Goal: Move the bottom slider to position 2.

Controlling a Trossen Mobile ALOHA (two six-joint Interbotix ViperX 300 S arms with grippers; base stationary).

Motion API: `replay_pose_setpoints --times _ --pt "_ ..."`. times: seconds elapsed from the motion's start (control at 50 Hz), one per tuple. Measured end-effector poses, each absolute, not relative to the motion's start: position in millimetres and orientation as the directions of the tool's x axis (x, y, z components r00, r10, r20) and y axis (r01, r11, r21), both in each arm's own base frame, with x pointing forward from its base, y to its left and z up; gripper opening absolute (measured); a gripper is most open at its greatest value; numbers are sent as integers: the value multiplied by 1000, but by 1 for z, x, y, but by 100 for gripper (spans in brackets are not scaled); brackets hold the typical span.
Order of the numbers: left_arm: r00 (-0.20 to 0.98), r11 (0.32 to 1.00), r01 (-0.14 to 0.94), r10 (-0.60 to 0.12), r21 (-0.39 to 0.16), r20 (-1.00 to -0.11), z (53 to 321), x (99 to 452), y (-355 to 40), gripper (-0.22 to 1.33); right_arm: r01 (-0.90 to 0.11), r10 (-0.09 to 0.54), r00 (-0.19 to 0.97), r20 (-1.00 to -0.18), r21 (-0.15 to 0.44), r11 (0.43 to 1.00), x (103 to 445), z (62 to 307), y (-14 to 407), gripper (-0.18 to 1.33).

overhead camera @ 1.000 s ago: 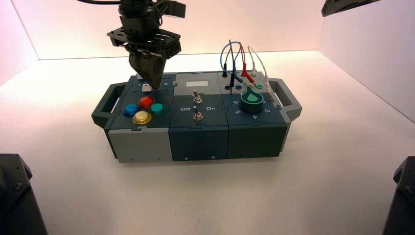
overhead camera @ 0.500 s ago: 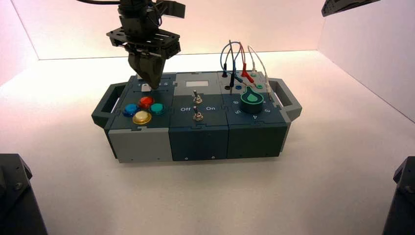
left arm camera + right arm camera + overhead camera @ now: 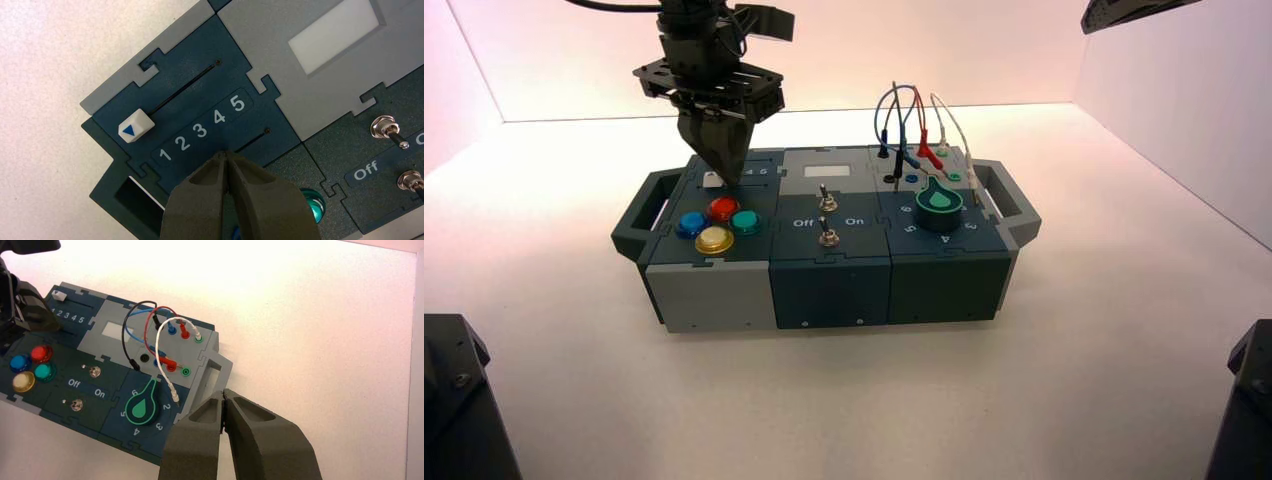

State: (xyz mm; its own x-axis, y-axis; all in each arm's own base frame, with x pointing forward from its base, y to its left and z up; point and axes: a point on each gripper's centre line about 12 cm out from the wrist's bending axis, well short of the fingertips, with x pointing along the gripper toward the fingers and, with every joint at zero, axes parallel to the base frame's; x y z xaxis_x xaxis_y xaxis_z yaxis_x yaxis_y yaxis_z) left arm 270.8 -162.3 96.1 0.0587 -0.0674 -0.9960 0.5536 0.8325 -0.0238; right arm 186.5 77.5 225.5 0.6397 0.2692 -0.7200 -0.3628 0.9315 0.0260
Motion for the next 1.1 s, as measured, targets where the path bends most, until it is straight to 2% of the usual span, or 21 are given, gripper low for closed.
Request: replay_pose_setpoints --times 0.3,0.32,0.52,0.6,0.82,1.1 --pt "95 807 590 -97 -22 -991 111 267 -177 -16 -363 269 639 -721 26 932 186 225 77 -14" --pt "117 795 606 -119 -24 -986 123 267 -186 -16 -363 270 641 -719 26 932 186 226 77 -14" --pt "157 795 607 -143 -19 -977 152 269 -185 -16 -363 268 638 -722 26 932 187 225 78 -14" --pt "162 795 606 -145 -18 -976 155 267 -183 -16 -363 268 638 -722 26 932 187 225 78 -14" --pt "116 818 575 -96 -12 -989 144 260 -160 -16 -362 268 638 -722 27 932 187 225 78 -14" --pt "71 809 587 -48 3 -996 132 248 -150 -16 -363 269 640 -720 26 932 186 226 78 -14"
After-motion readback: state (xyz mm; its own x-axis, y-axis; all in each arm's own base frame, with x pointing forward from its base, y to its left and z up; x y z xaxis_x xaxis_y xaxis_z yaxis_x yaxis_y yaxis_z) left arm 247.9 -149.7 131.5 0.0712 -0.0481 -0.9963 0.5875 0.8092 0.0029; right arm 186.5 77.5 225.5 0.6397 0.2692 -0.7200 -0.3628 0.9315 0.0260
